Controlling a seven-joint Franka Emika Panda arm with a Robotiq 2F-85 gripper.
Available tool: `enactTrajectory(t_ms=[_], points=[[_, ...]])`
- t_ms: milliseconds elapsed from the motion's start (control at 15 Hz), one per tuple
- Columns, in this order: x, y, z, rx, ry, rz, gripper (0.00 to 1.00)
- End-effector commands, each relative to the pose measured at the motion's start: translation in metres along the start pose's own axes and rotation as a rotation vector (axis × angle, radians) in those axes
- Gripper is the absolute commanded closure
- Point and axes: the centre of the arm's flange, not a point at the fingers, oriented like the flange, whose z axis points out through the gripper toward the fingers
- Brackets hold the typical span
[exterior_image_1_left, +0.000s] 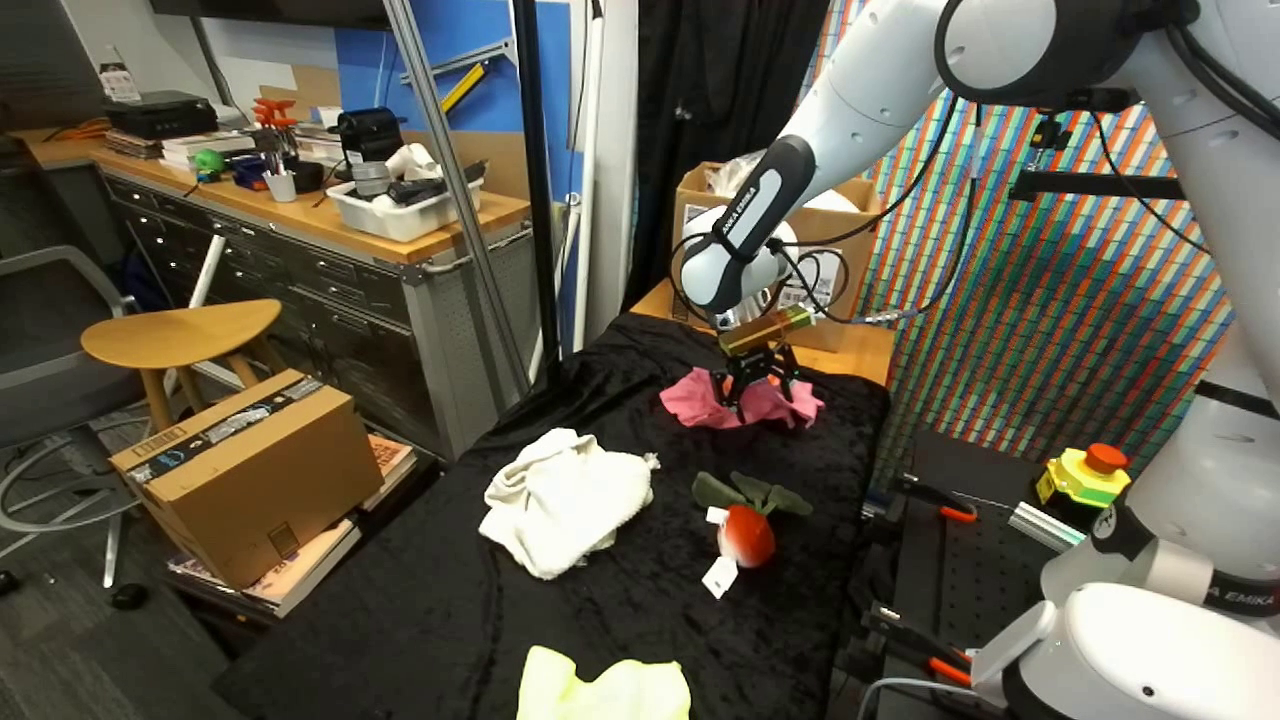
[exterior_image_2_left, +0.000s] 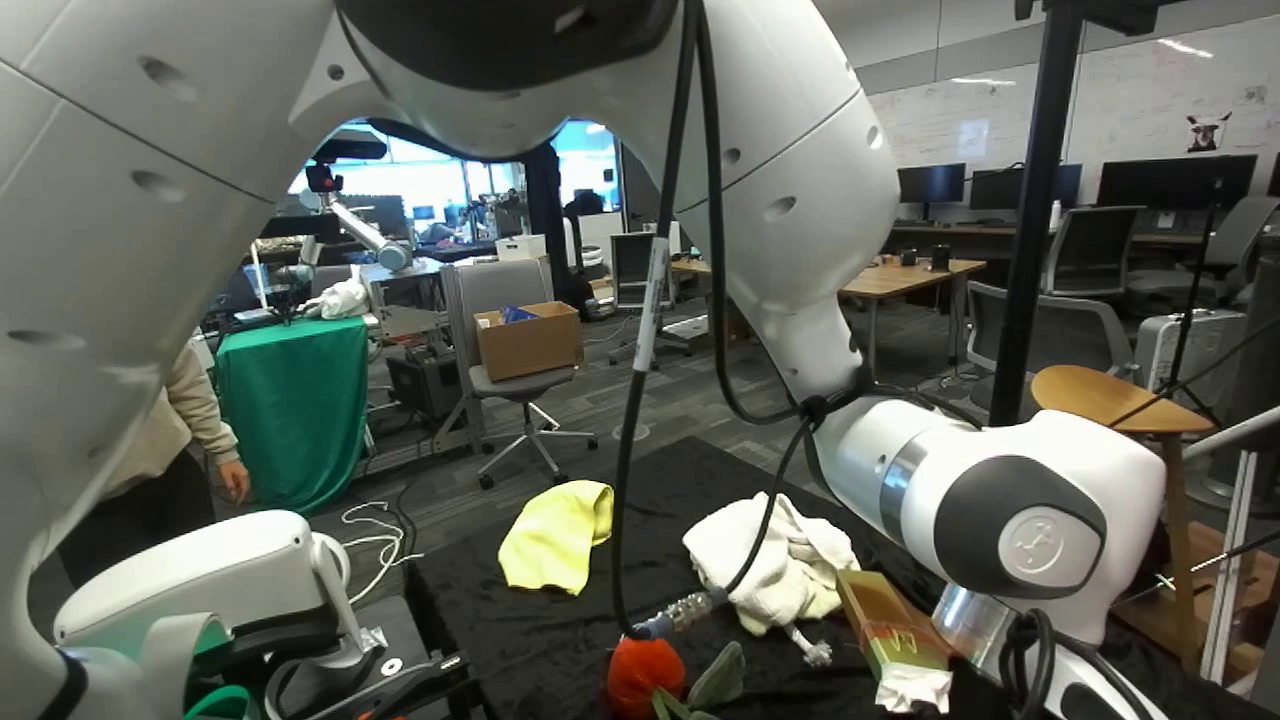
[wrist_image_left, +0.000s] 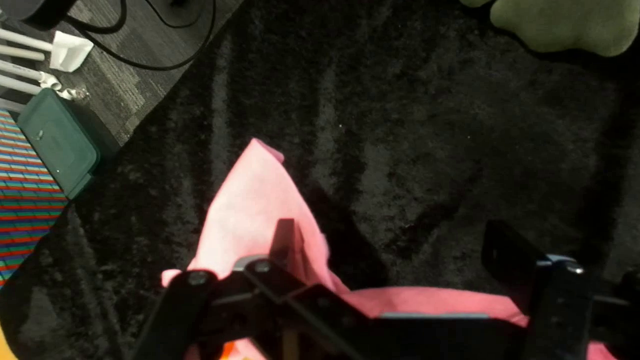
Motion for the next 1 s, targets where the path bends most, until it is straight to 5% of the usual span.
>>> enactTrajectory(t_ms=[0, 533, 800, 933], points=[[0.016, -0.001, 0.002, 0.029, -0.004, 0.055, 0.29], [0.017, -0.005, 0.003, 0.045, 0.0, 0.059, 0.9], [0.017, -0.008, -0.003, 0.052, 0.017, 0.054, 0.97], [0.015, -0.01, -0.006, 0.059, 0.025, 0.044, 0.92]])
